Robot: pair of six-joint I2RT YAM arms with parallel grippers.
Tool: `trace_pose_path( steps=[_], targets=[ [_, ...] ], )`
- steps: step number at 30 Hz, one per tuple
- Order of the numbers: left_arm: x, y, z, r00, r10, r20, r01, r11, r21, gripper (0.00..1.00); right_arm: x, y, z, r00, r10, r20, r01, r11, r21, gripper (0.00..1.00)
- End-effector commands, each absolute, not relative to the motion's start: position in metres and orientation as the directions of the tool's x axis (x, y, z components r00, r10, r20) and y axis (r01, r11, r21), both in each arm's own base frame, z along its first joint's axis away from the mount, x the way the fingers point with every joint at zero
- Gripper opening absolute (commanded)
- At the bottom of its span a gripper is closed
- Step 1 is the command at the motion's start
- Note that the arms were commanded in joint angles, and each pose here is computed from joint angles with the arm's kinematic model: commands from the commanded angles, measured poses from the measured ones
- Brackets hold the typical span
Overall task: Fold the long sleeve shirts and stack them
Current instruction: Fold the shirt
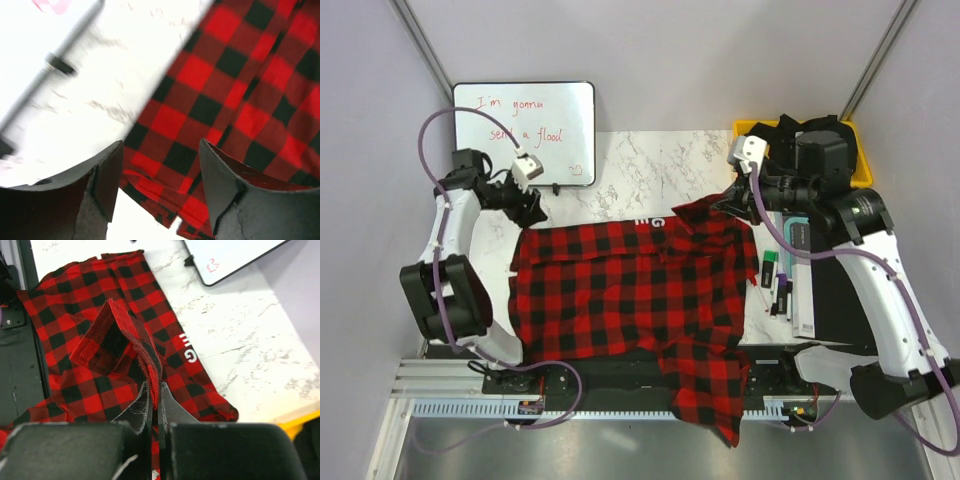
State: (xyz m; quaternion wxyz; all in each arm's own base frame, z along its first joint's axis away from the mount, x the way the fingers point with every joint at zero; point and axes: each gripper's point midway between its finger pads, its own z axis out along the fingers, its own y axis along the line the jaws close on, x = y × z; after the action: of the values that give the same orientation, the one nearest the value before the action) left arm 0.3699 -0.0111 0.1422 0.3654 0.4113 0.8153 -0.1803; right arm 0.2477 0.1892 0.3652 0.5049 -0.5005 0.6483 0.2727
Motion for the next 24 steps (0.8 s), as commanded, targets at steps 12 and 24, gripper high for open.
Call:
trace_pose_path(
  steps=[12, 24],
  targets=[
    [0.237, -0.196, 0.299, 0.169, 0.362, -0.917, 0.885, 0.353, 0.302, 0.99, 0.235, 0.252, 0.327, -0.033, -0.321, -0.946, -0.994, 0.107, -0.002, 0.0],
    [0.217, -0.287, 0.307, 0.293, 0.424, -0.857, 0.877, 0.237, 0.418, 0.99, 0.216, 0.262, 0.312, -0.005, -0.344, -0.939, -0.998, 0.068, -0.019, 0.0]
  ],
)
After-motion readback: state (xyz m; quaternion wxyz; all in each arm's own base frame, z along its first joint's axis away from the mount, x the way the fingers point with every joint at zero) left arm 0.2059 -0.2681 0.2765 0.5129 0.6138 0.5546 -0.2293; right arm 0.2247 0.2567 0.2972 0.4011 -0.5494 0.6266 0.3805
